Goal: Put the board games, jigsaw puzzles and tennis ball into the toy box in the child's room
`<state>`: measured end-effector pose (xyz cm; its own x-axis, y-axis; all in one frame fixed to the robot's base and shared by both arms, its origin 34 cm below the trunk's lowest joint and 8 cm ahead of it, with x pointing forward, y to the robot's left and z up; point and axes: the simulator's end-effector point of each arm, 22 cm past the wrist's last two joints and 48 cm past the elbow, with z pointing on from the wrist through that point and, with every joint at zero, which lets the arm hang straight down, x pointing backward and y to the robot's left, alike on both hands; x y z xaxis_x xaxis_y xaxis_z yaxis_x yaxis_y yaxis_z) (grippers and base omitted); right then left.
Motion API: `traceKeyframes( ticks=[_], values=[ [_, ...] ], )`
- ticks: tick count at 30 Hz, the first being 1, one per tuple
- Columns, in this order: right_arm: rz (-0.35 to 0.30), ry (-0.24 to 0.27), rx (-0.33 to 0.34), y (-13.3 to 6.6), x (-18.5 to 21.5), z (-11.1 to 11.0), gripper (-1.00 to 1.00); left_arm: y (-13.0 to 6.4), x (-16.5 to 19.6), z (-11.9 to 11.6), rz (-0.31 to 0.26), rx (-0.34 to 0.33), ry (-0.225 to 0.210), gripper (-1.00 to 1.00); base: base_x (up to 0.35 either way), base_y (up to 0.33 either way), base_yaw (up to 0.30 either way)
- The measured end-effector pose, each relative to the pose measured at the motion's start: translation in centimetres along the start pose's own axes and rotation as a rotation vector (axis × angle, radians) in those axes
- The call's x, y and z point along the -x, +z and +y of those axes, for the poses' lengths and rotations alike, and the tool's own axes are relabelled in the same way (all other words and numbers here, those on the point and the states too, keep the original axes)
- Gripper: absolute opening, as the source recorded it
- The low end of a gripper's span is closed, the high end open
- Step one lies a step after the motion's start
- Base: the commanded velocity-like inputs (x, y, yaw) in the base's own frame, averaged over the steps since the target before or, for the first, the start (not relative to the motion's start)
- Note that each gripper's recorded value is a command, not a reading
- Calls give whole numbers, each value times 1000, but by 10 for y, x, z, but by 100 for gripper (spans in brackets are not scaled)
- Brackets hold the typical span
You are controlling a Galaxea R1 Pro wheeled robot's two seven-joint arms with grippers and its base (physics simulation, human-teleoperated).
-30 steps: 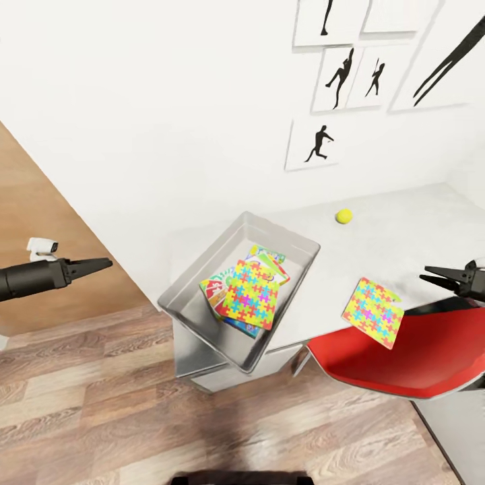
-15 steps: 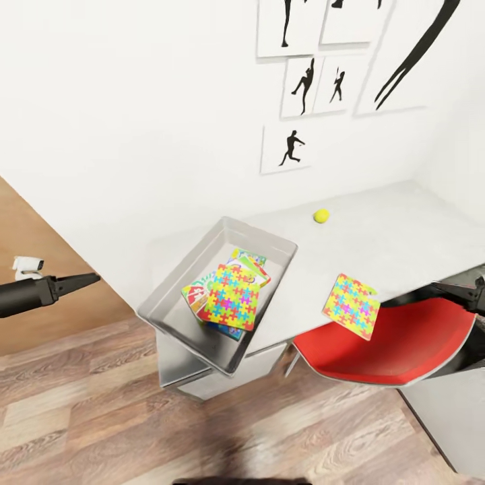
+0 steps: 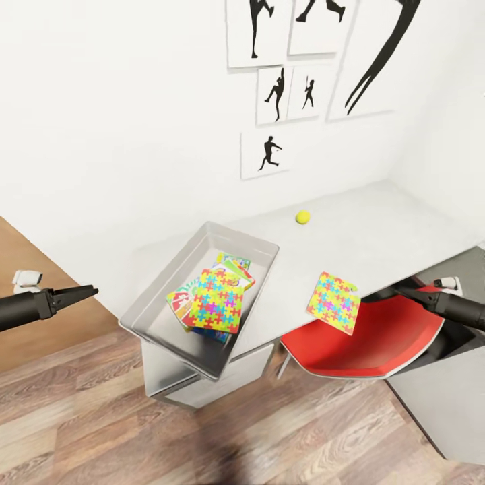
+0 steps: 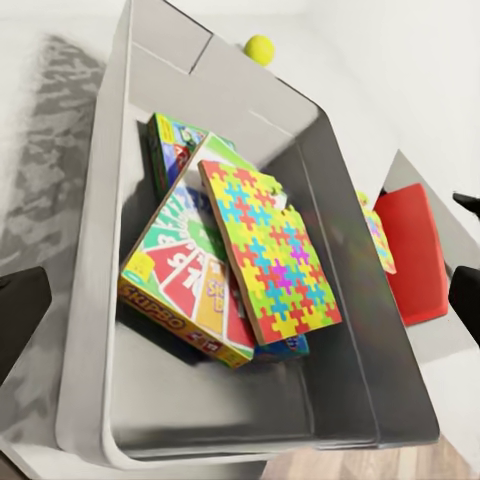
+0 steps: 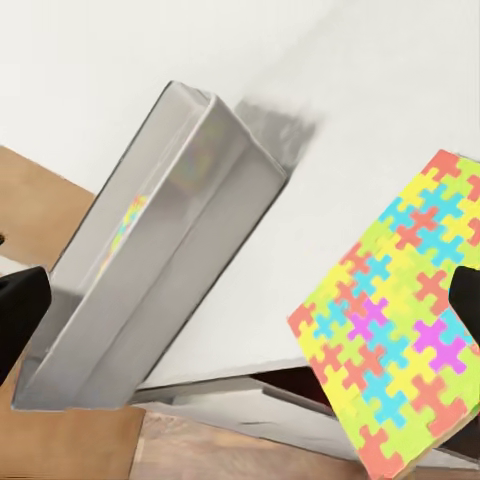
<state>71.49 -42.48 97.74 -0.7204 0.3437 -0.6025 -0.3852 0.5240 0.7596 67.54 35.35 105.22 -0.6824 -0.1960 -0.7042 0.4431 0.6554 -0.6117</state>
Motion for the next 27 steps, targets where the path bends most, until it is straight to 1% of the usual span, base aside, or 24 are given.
traceKeyframes(
  ticks=[2,3,4,6,13,18,27],
  values=[
    [2,-21,24,11,3,9,100,-1,0,-1,0,0,3,100,0,0,-44],
    [1,-22,25,10,3,9,100,-1,0,-1,-1,0,4,100,0,0,-51],
    [3,-42,45,19,7,17,100,-2,-1,-2,-1,0,5,100,0,0,-57],
    [5,-60,63,26,11,26,100,-3,0,-3,-2,-1,8,100,0,0,-64],
    [5,-89,109,42,23,50,100,-5,2,-6,-7,-1,17,100,0,0,-78],
    [2,-101,126,46,28,60,100,-7,5,-8,-11,-1,22,100,0,0,-98],
    [-4,-116,138,47,34,70,100,-11,10,-13,-20,-2,33,100,0,0,-107]
  ],
)
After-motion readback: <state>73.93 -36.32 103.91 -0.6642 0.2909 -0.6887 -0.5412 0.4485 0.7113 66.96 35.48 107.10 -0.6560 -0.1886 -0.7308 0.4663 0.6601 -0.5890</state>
